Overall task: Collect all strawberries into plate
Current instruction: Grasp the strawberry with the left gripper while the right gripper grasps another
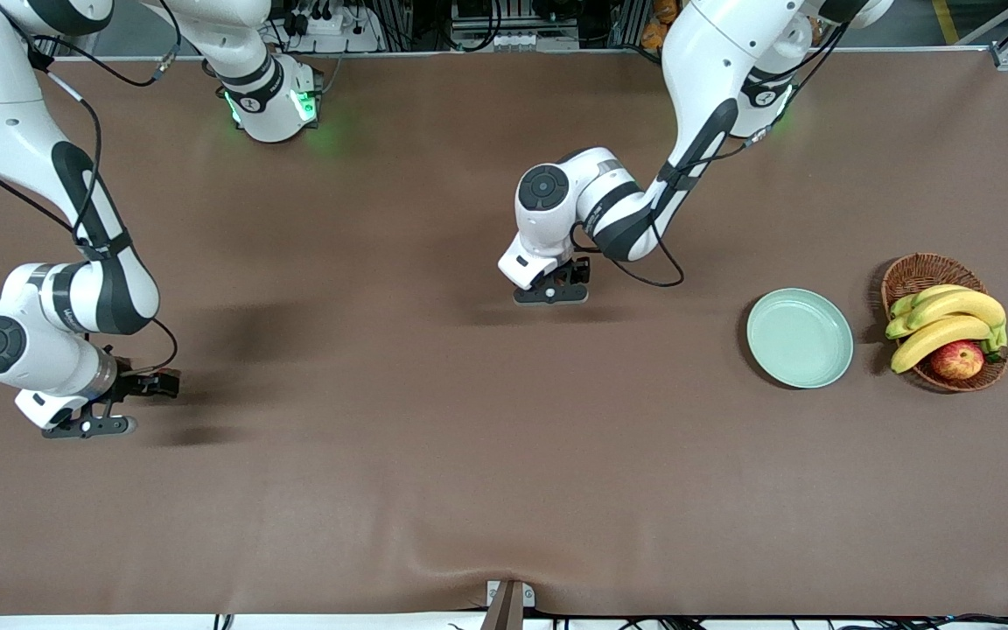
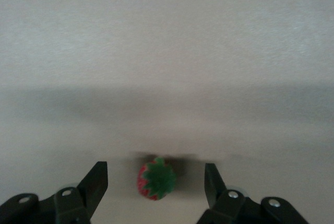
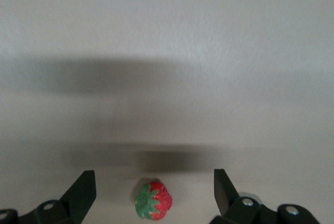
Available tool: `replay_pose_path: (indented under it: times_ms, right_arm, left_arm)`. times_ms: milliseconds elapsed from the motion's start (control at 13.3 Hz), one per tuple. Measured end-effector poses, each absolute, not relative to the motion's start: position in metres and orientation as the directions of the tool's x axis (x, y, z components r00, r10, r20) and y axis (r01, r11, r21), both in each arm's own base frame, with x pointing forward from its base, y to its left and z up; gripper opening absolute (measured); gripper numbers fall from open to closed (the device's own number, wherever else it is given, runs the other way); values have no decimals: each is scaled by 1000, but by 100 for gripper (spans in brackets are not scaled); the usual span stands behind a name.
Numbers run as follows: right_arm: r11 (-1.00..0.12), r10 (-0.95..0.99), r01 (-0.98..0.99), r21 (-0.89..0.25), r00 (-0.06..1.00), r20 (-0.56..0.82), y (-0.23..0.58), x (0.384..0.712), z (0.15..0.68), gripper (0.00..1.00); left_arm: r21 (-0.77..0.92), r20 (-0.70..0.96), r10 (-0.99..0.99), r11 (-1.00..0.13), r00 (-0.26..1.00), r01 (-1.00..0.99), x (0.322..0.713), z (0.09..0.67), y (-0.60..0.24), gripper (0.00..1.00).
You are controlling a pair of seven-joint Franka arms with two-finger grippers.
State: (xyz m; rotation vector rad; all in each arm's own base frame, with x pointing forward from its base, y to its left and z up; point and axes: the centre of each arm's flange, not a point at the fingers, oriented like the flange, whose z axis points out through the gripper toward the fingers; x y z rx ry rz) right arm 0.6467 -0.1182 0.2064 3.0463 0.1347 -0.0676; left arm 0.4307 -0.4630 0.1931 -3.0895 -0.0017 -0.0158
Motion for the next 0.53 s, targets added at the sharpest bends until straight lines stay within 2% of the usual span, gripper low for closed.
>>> replay_pose_path:
  times_ms: [301, 377, 452, 527]
  right_arm:
    - [-962, 260, 267, 59, 960, -102, -120, 631, 189, 100]
    - [-945, 318, 325, 49, 942, -110, -126, 628, 187, 100]
    - [-926, 369, 376, 41, 922, -114, -131, 627, 187, 100]
    - [-905, 417, 424, 35, 901, -116, -133, 626, 187, 100]
  left_arm:
    - [-57, -13, -25, -998, 1000, -26, 426, 175, -462, 81]
    - [-59, -18, -33, -998, 999, -34, 425, 172, -462, 74]
    - [-61, -21, -38, -997, 999, -40, 425, 170, -461, 74]
    - [-55, -18, -42, -998, 999, -43, 424, 171, -462, 68]
